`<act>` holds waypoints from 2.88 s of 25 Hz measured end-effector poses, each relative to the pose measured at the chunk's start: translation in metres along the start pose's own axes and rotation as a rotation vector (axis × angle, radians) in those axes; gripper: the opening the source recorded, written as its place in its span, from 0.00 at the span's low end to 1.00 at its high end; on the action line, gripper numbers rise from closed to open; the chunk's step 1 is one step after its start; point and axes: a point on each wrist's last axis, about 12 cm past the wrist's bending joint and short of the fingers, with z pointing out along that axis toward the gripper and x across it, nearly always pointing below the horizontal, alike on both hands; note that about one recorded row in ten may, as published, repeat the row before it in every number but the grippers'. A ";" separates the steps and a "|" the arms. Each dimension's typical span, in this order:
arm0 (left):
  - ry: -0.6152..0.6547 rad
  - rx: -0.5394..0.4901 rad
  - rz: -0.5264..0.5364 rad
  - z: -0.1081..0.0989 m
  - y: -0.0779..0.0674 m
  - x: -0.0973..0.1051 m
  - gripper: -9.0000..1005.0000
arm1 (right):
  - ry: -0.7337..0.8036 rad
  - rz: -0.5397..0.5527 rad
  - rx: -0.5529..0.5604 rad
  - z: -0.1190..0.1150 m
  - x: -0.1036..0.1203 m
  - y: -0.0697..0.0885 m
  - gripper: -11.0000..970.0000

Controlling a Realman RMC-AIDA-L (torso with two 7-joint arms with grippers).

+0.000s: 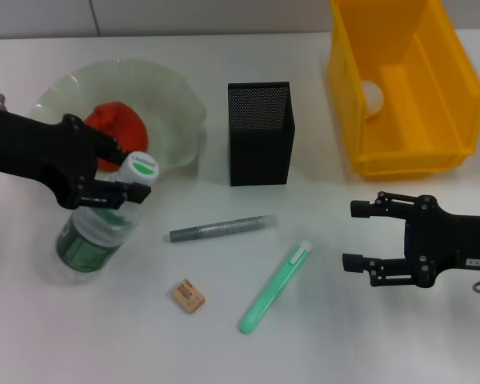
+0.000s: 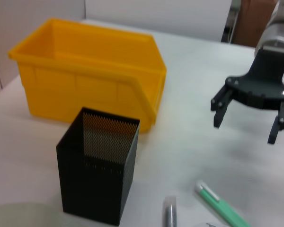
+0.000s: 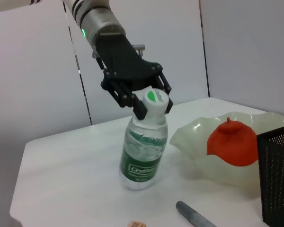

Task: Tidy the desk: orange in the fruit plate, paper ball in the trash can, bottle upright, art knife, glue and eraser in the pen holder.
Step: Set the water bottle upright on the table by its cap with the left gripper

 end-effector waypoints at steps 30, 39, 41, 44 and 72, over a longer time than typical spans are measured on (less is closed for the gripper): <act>-0.259 -0.112 -0.056 -0.045 -0.017 0.046 0.48 | 0.005 -0.009 -0.010 0.003 -0.003 -0.003 0.85; -0.375 -0.183 -0.128 -0.059 -0.023 0.087 0.48 | 0.003 -0.009 -0.014 0.003 -0.004 -0.002 0.85; -0.391 -0.199 -0.136 -0.062 -0.025 0.094 0.49 | 0.003 -0.009 -0.014 0.003 -0.004 -0.002 0.85; -0.404 -0.215 -0.147 -0.064 -0.028 0.103 0.49 | 0.003 -0.009 -0.016 0.003 -0.004 -0.002 0.85; -0.442 -0.306 -0.161 -0.050 -0.032 0.127 0.51 | 0.008 -0.020 -0.020 0.002 -0.005 -0.003 0.85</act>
